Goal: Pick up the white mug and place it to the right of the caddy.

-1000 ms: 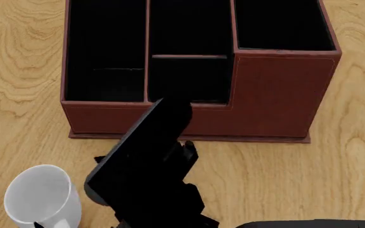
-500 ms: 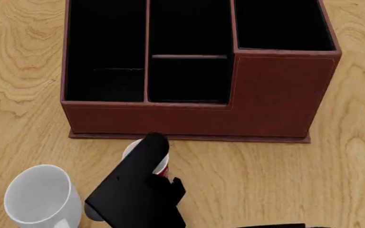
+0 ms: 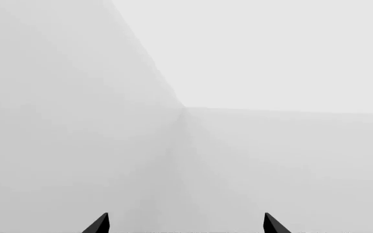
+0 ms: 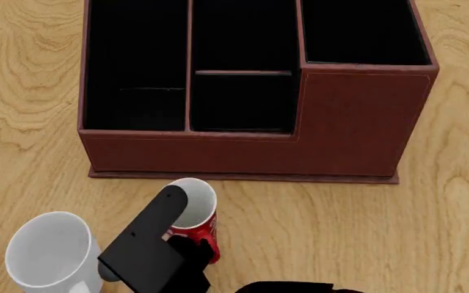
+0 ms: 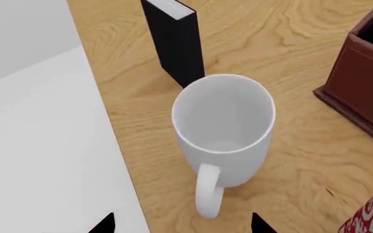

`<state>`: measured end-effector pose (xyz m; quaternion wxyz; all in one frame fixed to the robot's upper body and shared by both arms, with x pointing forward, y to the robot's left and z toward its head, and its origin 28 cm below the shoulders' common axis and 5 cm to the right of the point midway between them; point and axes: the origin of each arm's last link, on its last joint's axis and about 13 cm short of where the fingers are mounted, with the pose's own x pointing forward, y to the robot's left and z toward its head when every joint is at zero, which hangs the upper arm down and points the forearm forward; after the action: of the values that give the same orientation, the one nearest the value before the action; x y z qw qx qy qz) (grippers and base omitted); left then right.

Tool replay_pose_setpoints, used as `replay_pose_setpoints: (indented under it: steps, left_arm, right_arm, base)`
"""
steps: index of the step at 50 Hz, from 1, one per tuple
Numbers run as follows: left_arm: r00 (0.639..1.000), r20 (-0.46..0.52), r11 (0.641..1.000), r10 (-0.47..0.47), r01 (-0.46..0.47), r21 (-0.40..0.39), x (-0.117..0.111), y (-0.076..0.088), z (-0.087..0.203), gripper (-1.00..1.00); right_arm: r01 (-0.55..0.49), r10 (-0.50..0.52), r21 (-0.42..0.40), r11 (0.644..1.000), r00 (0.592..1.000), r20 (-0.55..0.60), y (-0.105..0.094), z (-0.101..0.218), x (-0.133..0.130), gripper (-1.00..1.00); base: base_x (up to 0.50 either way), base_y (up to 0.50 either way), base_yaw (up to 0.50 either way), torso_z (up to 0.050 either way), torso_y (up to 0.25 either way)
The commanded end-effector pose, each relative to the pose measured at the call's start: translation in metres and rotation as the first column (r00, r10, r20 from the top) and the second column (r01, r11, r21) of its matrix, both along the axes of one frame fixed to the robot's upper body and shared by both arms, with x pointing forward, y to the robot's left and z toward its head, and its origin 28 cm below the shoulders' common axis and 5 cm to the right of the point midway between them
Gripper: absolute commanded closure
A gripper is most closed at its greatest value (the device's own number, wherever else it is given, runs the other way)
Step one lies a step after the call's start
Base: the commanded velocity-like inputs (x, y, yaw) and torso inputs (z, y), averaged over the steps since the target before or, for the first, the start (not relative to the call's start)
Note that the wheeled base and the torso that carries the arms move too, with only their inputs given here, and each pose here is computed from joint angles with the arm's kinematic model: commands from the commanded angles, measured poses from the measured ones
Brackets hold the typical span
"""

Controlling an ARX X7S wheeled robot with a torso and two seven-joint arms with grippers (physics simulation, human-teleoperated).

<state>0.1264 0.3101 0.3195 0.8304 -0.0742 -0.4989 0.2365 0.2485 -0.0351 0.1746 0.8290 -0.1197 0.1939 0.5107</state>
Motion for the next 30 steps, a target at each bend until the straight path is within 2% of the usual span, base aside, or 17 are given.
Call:
replay_pose_setpoints:
  steps: [1, 12, 30]
  left_arm:
    - [1.0, -0.005, 1.0, -0.011, 0.011, -0.007, 0.0, 0.0, -0.003, -1.0]
    - [1.0, -0.012, 0.999, -0.027, 0.027, -0.018, -0.001, 0.0, -0.007, -1.0]
    - [1.0, -0.014, 1.0, -0.019, 0.019, -0.022, -0.005, 0.002, -0.008, -1.0]
  right_arm:
    - [-0.009, 0.009, -0.012, 1.0, 1.0, -0.006, 0.01, -0.012, 0.013, -1.0]
    - [0.015, -0.015, -0.021, 1.0, 1.0, 0.002, 0.018, -0.021, 0.03, -1.0]
    - [-0.006, 0.005, -0.061, 0.998, 1.0, -0.024, 0.032, -0.043, 0.042, -1.0]
  base:
    - [0.0, 0.0, 0.0, 0.0, 0.0]
    - [0.0, 0.0, 0.0, 0.0, 0.0]
    - [0.0, 0.0, 0.0, 0.0, 0.0]
